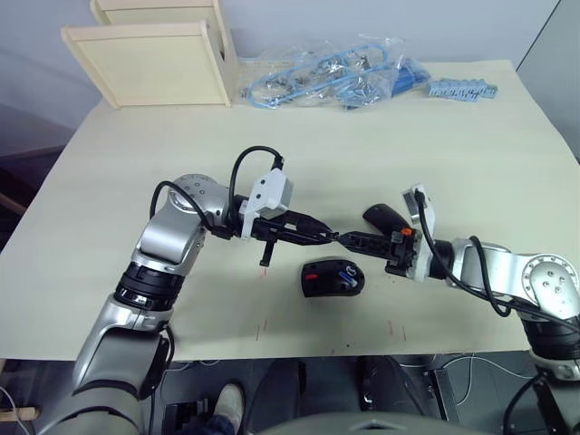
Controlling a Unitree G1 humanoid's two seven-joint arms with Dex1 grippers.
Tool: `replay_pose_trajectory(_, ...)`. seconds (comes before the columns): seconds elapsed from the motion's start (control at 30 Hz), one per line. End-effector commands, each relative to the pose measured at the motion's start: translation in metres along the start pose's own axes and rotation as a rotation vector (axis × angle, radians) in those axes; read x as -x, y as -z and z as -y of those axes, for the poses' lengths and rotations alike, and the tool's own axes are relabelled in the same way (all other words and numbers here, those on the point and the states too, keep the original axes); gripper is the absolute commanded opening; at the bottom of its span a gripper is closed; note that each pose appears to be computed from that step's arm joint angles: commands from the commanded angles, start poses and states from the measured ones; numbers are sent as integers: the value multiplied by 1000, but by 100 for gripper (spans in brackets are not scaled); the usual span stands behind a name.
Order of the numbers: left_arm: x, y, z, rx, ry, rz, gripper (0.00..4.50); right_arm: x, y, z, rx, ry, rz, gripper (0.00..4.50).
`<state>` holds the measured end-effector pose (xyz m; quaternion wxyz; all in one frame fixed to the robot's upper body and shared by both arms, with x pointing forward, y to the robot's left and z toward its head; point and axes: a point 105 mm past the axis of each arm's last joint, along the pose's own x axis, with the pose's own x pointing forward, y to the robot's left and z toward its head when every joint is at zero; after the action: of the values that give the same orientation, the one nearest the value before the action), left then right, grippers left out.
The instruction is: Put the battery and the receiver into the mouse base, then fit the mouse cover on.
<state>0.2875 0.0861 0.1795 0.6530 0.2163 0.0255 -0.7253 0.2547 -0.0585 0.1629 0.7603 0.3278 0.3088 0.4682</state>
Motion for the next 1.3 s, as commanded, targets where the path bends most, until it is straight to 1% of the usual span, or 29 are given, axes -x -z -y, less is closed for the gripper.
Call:
replay_pose_trajectory(0.03, 0, -5, 4, -44, 19, -9, 0, -1, -2, -10, 8, -44, -4, 217)
replay_pose_trajectory(0.43, -1, -1, 7, -42, 33, -18, 0, -5, -3, -9, -1, -27, 1, 217)
replay_pose_trajectory(0.5, -1, 0, 7, -40, 30, -18, 0, -5, -3, -8, 0, -21, -4, 162)
replay_pose_trajectory(0.57, -1, 0, 7, -40, 26, -18, 0, -5, -3, -8, -1, -18, -7, 85)
replay_pose_trajectory(0.6, -1, 0, 7, -40, 26, -19, 0, -6, -3, -7, -2, -17, -8, 24)
replay_pose_trajectory(0.63, -1, 0, 7, -41, 24, -18, 0, -6, -2, -7, -3, -13, -12, 5)
replay_pose_trajectory(1.13, 0, 2, 7, -43, 20, -28, 0, -6, 3, -5, 4, -2, -44, 5)
replay_pose_trajectory(1.2, 0, 2, 7, -46, 23, -29, 0, -6, 3, -5, 8, -3, -48, 49)
replay_pose_trajectory(1.3, 0, 2, 8, -50, 32, -31, 0, -6, 3, -5, 11, -5, -54, 167)
